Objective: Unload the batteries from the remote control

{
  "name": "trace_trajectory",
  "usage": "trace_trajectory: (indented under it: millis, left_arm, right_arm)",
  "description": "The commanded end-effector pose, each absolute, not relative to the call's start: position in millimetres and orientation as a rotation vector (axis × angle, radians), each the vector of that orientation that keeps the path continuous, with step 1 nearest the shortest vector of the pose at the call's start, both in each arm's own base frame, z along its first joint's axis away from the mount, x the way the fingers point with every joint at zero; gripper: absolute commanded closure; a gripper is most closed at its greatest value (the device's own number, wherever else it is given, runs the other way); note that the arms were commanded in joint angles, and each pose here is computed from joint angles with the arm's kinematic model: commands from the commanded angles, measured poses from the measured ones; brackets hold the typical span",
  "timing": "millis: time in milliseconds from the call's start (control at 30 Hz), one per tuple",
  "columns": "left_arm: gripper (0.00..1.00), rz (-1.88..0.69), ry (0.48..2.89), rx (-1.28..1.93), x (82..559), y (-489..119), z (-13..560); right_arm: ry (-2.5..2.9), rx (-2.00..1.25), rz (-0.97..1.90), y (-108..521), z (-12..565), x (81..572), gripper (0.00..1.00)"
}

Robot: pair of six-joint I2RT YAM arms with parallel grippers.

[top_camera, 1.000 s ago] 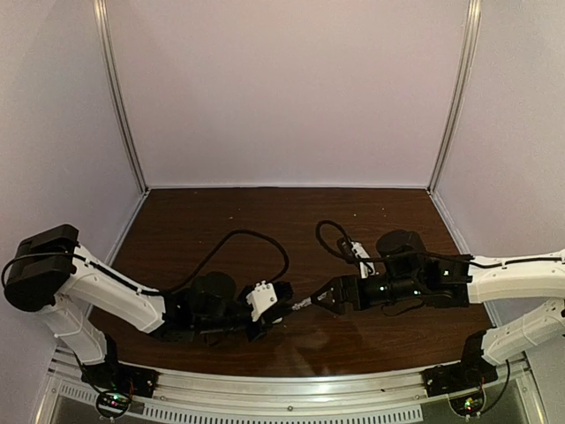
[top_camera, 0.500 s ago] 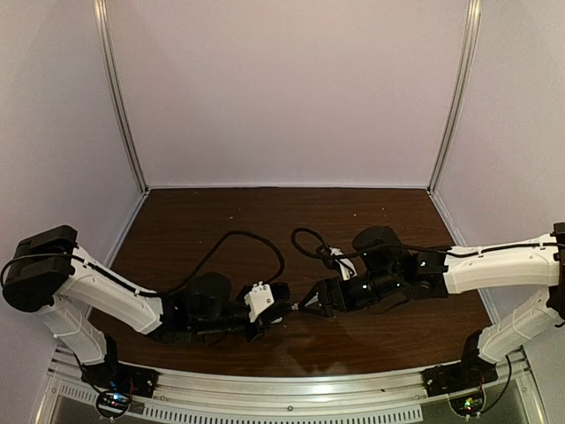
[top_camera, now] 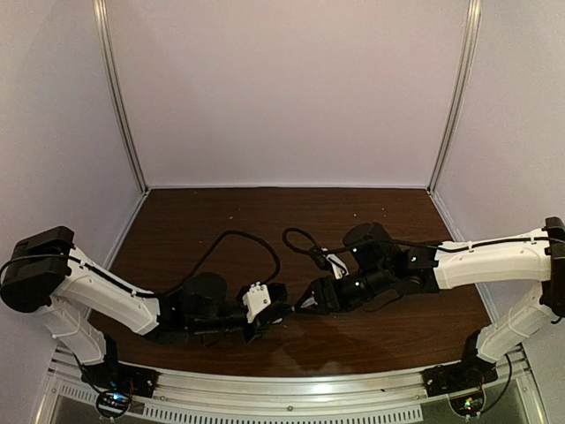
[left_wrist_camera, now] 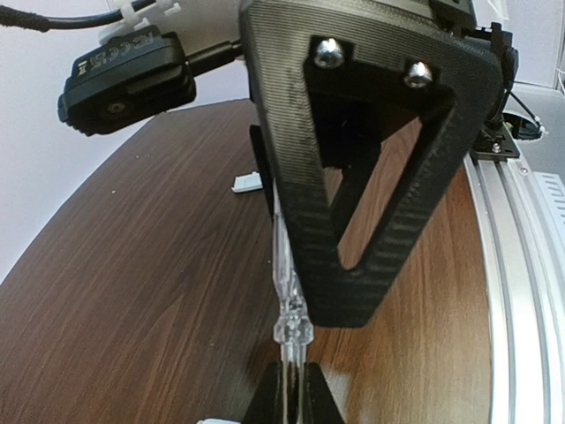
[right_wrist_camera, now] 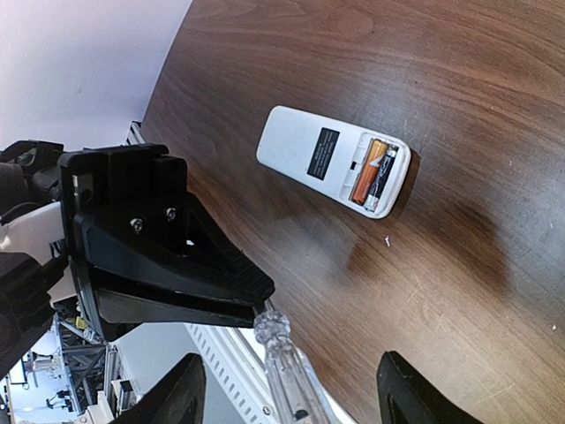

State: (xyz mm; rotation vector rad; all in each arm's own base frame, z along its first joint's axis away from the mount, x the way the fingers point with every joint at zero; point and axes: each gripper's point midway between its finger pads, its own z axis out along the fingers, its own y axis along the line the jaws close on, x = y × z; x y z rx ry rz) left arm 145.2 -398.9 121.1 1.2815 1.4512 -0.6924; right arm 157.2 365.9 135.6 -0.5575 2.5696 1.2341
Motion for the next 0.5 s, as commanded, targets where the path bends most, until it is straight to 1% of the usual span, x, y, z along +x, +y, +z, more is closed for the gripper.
trace_trajectory:
  millis: [0, 467]
  left_arm:
    - [1.0, -0.73, 1.404, 1.252, 140.3, -399.6, 135.4]
    - [1.0, -0.698, 1.403, 1.23, 142.9, -397.4, 135.8]
  right_arm:
    - [2.554, -0.548, 1.268, 370.7, 146.6, 159.5, 0.34]
    - [2.535, -0.479, 1.363, 384.6, 150.1, 164.7, 0.44]
